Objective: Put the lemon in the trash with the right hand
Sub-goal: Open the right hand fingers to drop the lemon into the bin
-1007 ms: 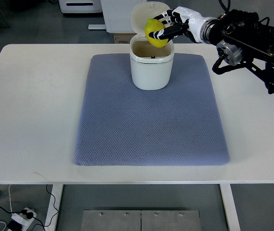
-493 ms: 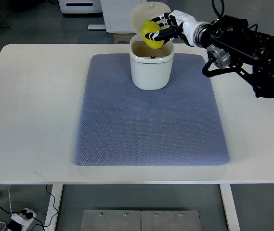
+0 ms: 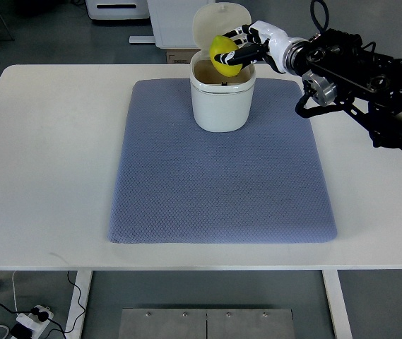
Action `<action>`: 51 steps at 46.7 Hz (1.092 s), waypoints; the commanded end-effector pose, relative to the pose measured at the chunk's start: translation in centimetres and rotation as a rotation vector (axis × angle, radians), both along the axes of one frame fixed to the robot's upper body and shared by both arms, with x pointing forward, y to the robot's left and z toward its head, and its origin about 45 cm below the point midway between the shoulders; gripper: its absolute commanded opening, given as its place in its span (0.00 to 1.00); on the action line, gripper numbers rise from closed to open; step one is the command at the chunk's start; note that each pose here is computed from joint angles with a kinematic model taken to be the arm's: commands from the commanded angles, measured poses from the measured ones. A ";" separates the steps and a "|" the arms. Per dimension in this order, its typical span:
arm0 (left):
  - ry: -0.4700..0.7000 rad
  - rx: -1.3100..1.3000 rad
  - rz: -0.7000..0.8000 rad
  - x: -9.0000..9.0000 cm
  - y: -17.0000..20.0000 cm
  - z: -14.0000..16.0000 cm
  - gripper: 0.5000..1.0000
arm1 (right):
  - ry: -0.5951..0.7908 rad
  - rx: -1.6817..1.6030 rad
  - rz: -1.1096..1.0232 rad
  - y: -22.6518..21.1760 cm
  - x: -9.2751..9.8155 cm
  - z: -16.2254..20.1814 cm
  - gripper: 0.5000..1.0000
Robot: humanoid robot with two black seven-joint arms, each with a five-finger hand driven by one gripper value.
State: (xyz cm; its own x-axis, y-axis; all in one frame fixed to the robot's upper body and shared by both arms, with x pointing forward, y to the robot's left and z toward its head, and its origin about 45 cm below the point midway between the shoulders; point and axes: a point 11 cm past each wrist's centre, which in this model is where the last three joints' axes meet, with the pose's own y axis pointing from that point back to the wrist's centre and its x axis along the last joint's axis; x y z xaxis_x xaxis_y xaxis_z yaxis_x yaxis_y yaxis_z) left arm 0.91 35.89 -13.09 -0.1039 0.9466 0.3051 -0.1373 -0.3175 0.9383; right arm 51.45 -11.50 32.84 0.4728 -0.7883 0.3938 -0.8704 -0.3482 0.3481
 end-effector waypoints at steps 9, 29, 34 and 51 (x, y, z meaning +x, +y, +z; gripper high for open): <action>0.000 -0.001 0.000 0.0 0.0 0.0 1.00 | 0.003 -0.002 0.001 0.0 -0.1 -0.3 0.58; 0.000 -0.001 0.000 0.0 0.0 0.0 1.00 | -0.001 -0.003 -0.002 0.0 0.0 -0.2 0.69; 0.000 0.000 0.000 0.0 0.0 0.0 1.00 | -0.001 -0.003 -0.002 -0.1 0.0 -0.2 0.52; 0.000 -0.001 0.000 0.0 0.0 0.0 1.00 | -0.012 -0.006 0.004 -0.3 0.1 0.2 0.29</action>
